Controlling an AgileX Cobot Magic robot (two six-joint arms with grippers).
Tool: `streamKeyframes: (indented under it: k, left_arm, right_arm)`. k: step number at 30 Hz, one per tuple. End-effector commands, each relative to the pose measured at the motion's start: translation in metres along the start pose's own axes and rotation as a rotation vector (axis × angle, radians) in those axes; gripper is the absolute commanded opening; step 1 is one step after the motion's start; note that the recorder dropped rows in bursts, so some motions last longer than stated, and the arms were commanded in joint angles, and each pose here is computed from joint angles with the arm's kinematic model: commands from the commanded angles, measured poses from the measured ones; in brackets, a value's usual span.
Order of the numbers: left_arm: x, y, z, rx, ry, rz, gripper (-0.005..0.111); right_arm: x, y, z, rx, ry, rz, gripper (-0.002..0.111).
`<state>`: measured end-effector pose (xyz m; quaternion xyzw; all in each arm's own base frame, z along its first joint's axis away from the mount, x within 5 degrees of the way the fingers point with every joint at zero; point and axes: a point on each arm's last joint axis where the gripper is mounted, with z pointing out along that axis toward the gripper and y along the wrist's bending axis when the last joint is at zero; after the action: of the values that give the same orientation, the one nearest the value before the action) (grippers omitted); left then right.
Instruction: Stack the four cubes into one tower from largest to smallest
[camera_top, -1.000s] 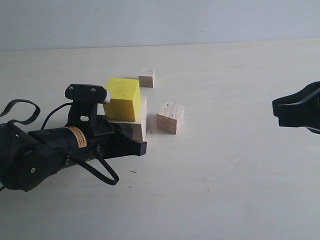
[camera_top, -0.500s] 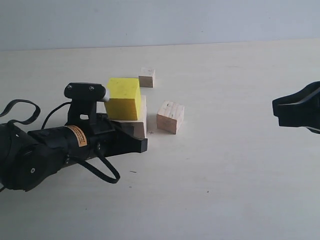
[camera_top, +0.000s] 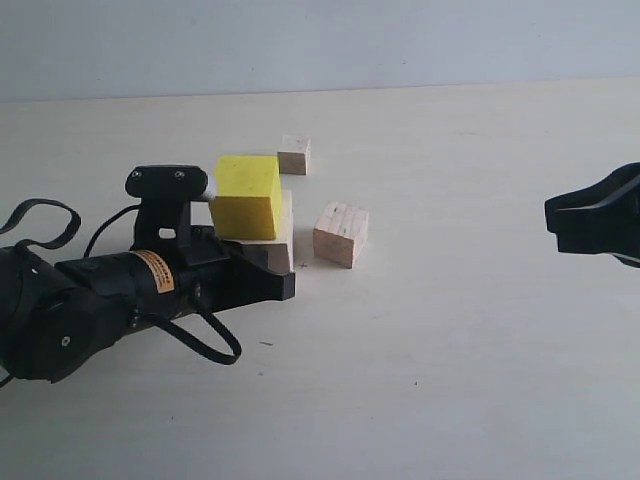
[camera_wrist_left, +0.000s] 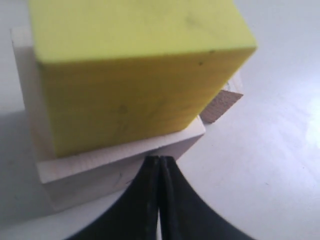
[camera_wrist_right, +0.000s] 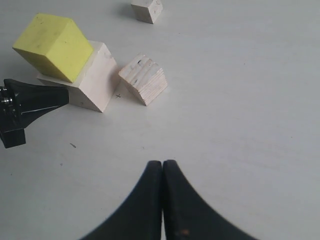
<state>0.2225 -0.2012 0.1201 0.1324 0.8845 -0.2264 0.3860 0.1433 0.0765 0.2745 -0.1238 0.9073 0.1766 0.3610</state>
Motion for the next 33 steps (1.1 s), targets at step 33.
streamKeyframes:
  k: [33]
  left_arm:
    - [0.024,-0.01,-0.049,0.059,0.037,0.014,0.0]
  right_arm:
    - [-0.004,0.001,-0.002,-0.001,-0.026,-0.017,0.0]
